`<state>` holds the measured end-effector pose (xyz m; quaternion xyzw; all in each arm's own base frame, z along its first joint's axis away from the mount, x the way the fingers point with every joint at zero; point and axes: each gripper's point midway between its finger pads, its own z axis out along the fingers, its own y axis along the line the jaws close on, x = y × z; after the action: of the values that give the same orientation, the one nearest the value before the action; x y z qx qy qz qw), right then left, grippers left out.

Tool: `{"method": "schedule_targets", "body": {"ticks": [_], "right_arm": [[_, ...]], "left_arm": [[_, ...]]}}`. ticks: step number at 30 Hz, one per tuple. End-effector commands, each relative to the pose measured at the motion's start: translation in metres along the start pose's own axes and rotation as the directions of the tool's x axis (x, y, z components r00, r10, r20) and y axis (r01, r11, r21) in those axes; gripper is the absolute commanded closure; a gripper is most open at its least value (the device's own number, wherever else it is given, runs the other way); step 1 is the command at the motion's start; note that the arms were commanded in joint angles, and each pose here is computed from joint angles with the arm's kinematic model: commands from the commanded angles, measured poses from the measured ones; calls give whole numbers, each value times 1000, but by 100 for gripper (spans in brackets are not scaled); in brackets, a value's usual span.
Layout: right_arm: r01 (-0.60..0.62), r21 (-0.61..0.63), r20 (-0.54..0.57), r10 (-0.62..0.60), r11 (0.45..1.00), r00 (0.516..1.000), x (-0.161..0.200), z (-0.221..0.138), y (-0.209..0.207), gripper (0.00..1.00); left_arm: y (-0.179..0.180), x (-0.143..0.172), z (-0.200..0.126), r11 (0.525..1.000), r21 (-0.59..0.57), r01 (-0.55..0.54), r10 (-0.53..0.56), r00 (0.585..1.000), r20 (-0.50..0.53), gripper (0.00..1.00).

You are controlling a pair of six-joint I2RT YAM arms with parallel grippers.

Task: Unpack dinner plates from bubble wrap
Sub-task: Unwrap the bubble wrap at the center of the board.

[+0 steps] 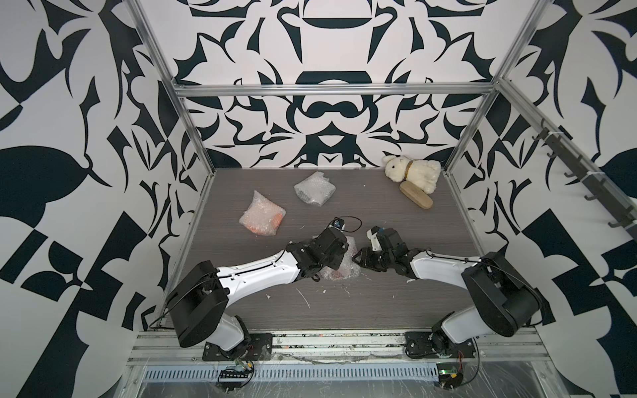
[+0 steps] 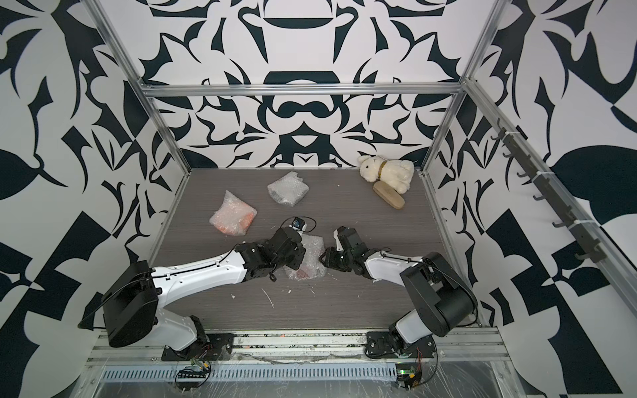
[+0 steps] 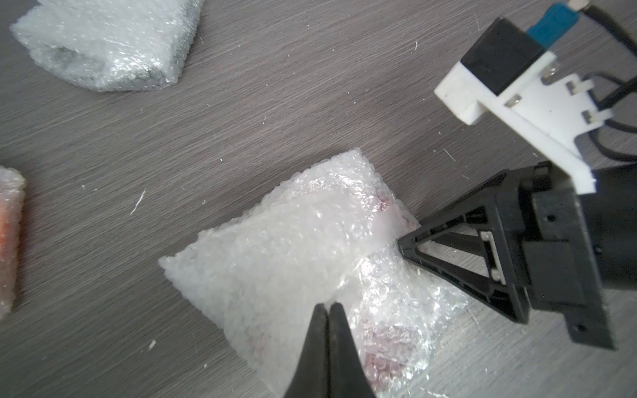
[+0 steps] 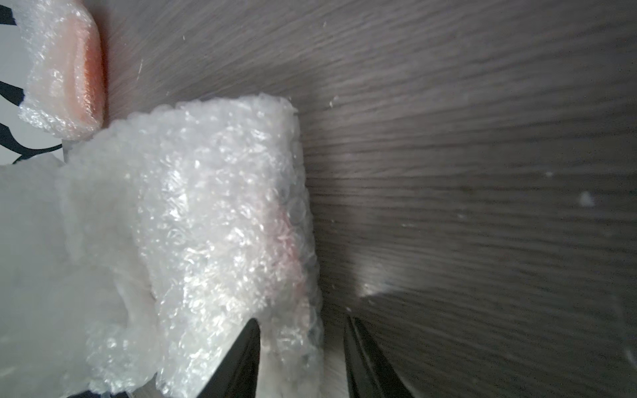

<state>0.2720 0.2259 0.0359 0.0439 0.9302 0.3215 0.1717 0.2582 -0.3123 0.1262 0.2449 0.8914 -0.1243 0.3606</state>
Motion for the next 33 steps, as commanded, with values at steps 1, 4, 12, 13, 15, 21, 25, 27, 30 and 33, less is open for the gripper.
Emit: {"method": "schedule_targets", "body": {"ticks": [1,4,12,13,15,21,25,27,30,33], "right_arm": [[71,-8,48,-71,997,996,-19,-12,20,55],[94,-21,62,-93,995,994,-27,-16,30,55],[119,-97,21,-117,988,993,-31,-2,55,66],[118,-98,10,-118,988,993,-30,1,55,67],[123,-101,-9,-124,987,992,-27,8,58,71],[126,-77,-42,-130,989,991,-19,20,56,72],[132,-68,-51,-136,989,989,-16,24,57,72],[132,-63,-55,-135,989,989,-15,26,56,73],[136,-61,-57,-139,989,989,-13,27,57,73],[136,-62,-55,-139,989,989,-13,26,58,72]], "left_arm": [[2,-3,-3,1000,-8,20,-20,1000,23,100],[3,-3,-4,1000,-8,25,-24,999,26,100],[10,0,-5,998,-38,42,-41,999,32,100],[10,0,-7,998,-39,46,-45,998,36,100],[15,0,-10,997,-54,60,-58,997,48,100],[30,4,-23,989,-99,106,-100,992,72,100],[38,9,-32,984,-121,131,-122,989,85,87],[38,7,-37,986,-112,126,-116,989,91,74],[33,-3,-45,990,-81,113,-104,989,106,58],[31,-16,-52,991,-74,109,-99,987,125,47]]}}
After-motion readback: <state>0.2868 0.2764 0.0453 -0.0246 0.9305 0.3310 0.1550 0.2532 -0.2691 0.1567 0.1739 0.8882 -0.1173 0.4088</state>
